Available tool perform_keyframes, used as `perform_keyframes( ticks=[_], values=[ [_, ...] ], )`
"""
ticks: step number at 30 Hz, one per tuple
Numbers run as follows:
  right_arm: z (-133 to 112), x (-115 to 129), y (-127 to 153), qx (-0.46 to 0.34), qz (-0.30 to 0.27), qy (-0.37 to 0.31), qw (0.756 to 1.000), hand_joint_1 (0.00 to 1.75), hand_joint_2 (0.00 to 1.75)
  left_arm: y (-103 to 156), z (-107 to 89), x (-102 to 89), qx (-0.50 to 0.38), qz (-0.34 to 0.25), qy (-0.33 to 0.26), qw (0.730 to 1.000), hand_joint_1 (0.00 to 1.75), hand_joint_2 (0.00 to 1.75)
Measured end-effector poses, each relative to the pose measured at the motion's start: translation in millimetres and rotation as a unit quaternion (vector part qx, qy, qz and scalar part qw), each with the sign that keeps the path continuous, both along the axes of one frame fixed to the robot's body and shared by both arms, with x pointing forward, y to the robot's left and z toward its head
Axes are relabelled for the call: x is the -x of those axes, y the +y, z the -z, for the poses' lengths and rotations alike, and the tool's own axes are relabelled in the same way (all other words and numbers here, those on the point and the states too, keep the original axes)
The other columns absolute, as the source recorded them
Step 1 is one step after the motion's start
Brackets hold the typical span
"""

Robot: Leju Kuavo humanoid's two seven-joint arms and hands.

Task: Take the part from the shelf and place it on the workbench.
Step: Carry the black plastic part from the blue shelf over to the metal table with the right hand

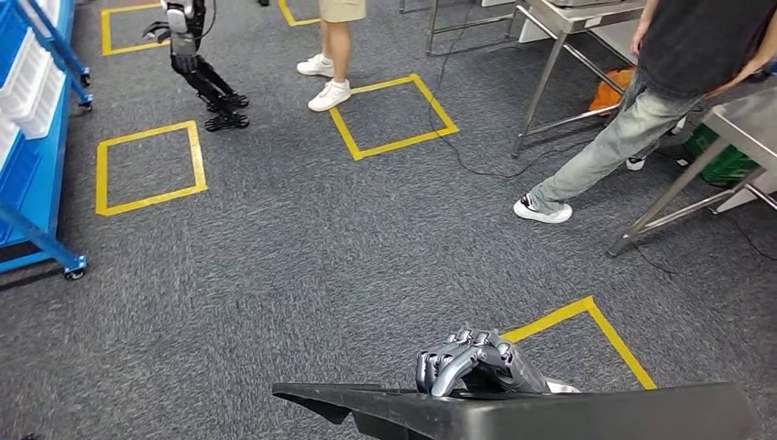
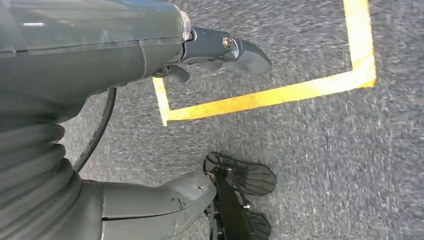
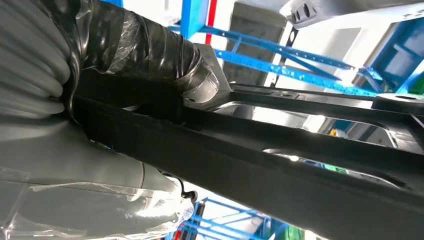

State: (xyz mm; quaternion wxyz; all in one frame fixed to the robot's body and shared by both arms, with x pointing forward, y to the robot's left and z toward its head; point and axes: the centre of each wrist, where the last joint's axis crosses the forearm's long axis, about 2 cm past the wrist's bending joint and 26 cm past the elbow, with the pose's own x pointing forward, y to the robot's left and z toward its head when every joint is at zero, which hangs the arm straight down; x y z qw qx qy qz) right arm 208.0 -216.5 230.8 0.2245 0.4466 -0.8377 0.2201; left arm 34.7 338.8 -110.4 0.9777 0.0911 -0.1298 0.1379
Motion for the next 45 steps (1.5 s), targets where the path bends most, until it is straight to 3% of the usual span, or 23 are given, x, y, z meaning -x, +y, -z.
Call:
perform_keyframes(
  ticks=[13,35,45],
  values=[
    [-0.6,-2.0,5.5,0.006,-0.012,0.011,1.0,1.75,1.75,-3.5,0.1,-1.7,-0.004,-0.017,0.006,1.0,0.0,1.75],
    [-8.9,-15.6,7.9,0.006,-0.009,0.03,1.0,1.75,1.75,-20.0,0.4,-9.9,0.036,-0.02,-0.035,0.999,0.0,1.75],
    [-10.2,-16.2,8.7,-0.002,-0.015,0.032,0.999,1.75,1.75,-21.8,1.2,-3.0,0.037,-0.015,-0.032,0.999,0.0,1.75]
  ],
)
